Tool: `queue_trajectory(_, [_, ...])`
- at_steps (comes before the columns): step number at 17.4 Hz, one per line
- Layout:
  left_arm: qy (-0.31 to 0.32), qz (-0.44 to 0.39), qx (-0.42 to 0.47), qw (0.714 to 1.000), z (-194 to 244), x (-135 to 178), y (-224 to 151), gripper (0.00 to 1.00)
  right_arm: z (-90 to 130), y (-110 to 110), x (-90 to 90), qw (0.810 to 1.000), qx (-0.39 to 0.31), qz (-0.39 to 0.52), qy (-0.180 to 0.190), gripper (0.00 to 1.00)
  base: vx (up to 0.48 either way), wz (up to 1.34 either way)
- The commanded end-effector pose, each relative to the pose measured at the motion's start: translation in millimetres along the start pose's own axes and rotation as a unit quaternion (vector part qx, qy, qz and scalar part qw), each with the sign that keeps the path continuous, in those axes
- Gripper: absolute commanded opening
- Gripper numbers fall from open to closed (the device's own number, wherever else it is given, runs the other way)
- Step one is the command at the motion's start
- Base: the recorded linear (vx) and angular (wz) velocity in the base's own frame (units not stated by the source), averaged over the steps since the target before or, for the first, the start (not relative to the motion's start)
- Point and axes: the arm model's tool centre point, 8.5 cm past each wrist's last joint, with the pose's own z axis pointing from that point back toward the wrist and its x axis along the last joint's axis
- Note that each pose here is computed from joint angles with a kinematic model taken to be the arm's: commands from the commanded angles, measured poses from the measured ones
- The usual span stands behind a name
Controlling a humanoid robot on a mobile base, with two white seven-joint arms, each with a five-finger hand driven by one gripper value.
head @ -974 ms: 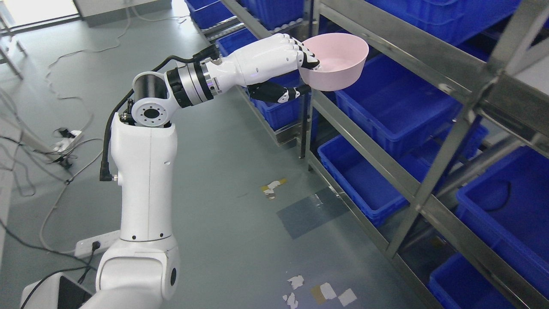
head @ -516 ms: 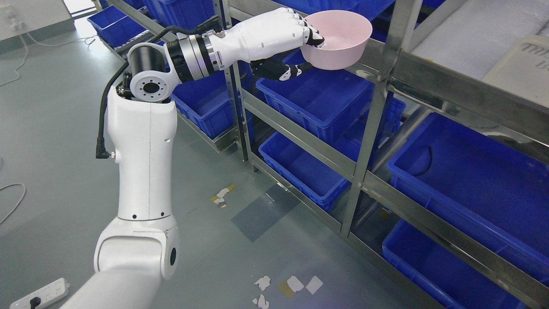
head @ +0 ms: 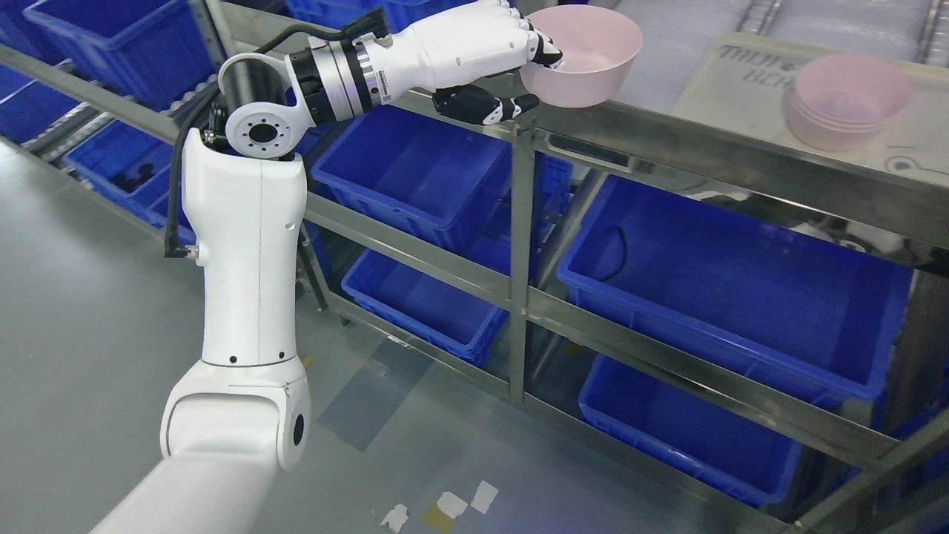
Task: Stack pink IKEA bowl on shelf middle layer
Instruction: 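Hold the bowl raised in the left hand while driving to the other shelf, then move the held bowl over the stack of pink bowls on the tray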
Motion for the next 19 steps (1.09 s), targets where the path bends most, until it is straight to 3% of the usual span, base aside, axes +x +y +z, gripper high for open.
queue_trajectory(1, [0.005, -0.008, -0.018, 1.000, -3.3, -8.0, 7.3, 0.02, 0.4, -10.0, -9.9, 1.000, -0.007, 0.001, 0.004, 1.00, 0.057, -0.63])
queue_trajectory(5, [0.021, -0.029, -0.021, 0.999, -3.1, -14.6, 26.5, 0.02, 0.4, -10.0, -9.9, 1.000, -0.007, 0.001, 0.004, 1.00, 0.067, -0.67])
queue_trajectory(14, [0.100, -0.050, -0.126, 0.986, -3.9, -36.7, -2.9, 0.02, 0.4, -10.0, -9.9, 1.000, -0.007, 0.001, 0.004, 1.00, 0.094, -0.58])
queue_trajectory(19, [0.107, -0.047, -0.137, 0.984, 0.6, -39.9, -11.1, 0.02, 0.4, -10.0, -9.9, 1.000, -0.007, 0.001, 0.004, 1.00, 0.056, -0.17])
